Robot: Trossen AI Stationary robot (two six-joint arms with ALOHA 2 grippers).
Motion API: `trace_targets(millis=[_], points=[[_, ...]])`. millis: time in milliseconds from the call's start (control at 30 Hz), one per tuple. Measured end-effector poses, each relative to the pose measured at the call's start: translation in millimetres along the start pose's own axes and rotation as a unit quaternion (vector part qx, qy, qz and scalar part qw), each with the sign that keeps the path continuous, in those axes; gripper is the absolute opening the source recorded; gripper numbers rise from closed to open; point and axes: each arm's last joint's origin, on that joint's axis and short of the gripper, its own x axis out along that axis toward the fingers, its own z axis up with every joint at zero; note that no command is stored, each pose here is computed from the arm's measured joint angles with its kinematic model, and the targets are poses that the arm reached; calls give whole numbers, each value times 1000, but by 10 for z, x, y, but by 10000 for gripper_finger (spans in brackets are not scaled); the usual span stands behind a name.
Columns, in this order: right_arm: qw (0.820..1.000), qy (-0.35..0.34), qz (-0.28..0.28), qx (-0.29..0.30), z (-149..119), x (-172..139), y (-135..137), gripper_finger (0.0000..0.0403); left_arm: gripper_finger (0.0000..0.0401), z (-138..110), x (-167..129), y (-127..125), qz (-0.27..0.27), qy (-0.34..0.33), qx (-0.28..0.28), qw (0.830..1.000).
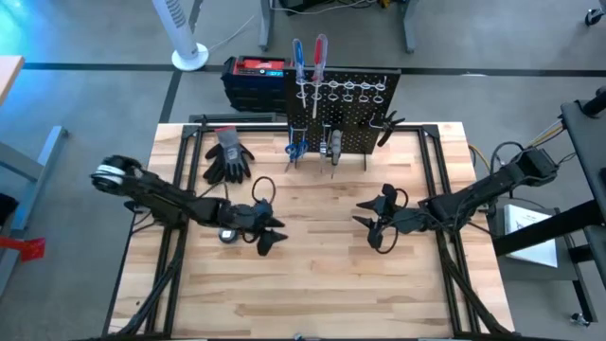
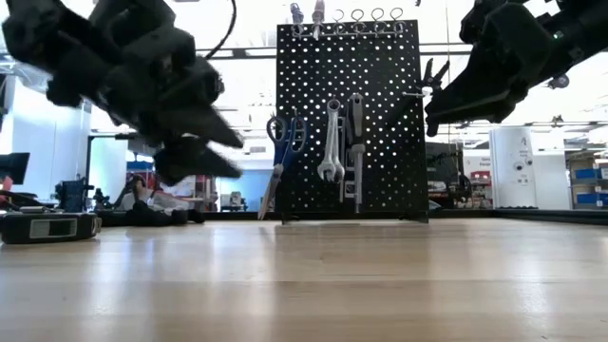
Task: Hang tools onto peg board
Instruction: Hang the right silver wrench on the peg board
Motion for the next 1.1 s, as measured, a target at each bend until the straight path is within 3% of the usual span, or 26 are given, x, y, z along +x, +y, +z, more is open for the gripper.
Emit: trace_targets(millis=[100, 233, 400, 567, 800, 967, 1100], points=[[1000, 6, -2, 6, -24, 22, 8, 183, 231, -14, -130, 6, 80, 71, -38, 994], [1000, 12, -6, 10, -47, 46, 13, 183, 231, -2, -346, -51, 178, 168, -77, 967], [1000, -3, -27, 14, -39, 65, 12, 183, 231, 88, -580, -233, 249, 238, -61, 937], [999, -10, -29, 11, -22, 88, 5, 198, 232, 196, -716, -364, 266, 283, -4, 922], [1000, 2, -4, 14, -57, 149, 45, 277, 269, 85, -699, -272, 267, 326, 69, 904], [999, 21, -10, 23, -139, 219, 65, 334, 312, -98, -683, -117, 294, 359, 83, 882], [999, 27, -13, 21, -183, 269, 82, 355, 333, -161, -664, -69, 293, 359, 80, 882]])
